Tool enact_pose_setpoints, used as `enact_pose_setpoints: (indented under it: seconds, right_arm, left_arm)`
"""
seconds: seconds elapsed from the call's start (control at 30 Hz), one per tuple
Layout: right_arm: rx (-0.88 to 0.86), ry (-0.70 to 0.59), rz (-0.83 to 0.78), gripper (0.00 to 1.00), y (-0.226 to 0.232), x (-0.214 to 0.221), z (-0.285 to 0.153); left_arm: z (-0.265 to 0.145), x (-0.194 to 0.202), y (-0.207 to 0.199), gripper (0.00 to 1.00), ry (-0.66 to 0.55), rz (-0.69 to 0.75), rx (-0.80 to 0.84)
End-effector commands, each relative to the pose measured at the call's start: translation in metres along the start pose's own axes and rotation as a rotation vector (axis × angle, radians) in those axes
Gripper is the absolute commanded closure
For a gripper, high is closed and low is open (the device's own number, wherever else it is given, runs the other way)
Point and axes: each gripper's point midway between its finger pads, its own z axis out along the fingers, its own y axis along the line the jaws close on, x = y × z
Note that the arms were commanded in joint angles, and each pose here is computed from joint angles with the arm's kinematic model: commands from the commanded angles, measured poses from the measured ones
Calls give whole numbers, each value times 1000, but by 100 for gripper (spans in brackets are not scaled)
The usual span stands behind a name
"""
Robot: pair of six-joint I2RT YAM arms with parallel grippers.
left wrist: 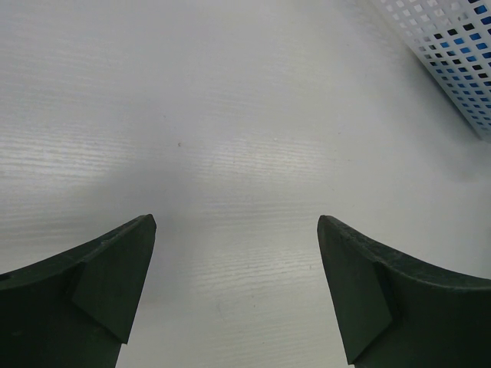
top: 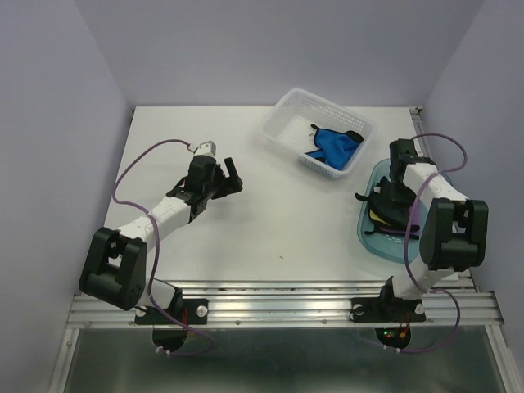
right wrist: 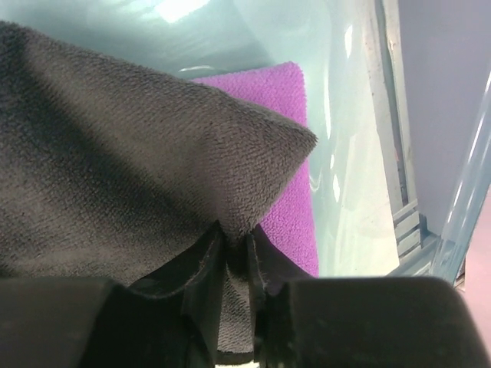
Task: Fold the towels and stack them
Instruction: Neatly place the folded towel into the bin
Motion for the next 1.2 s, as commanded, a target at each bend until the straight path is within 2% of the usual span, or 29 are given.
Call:
enact_pose_setpoints:
  seconds: [0.0,0.03,0.13,0.17,0.3,0.43,0.57,0.6,0.67,0.83,0.97,1.17]
  right_arm:
    - [45,-101,62,77,-12,-33,-8]
    - [64,-102,64,76,-16,-34,-9]
    - [130,-113,81,59,-28,-36,-11]
    - [143,-118,94,41,-31,-37,-13]
    - [112,-136,126,31,-32,-41,-26]
    - [-72,-195,167,26,-14,-50,-50]
    - [-260,-261,201,48,8,-53,-71]
    - [-296,-254,202,62,14,-49,-72]
    - [-387,-254,203,70,32,-49,-73]
    - [-441,-215,211,72,53,-43,-57]
    - [-491,-169,201,77,71,-29,-44]
    - [-431,-76,195,80,68,1,-26]
  left_arm:
    - [-6,-23,-8,1,-70,8,27]
    - [-6,-23,-9,1,-70,10,30]
    - [-6,-22,-8,1,-69,10,29]
    - [-6,-23,-9,1,-69,9,31]
    - [-7,-23,-9,1,-70,9,33]
    - [-9,-24,-13,1,-71,10,50]
    - [-10,-23,-12,1,-71,7,50]
    - [-12,-24,-12,1,-75,5,51]
    - [-13,-25,-13,1,-77,7,54]
    - [-13,-25,-13,1,-77,7,54]
    - [-10,-23,-12,1,-70,7,48]
    - [-7,-21,-11,1,-64,6,46]
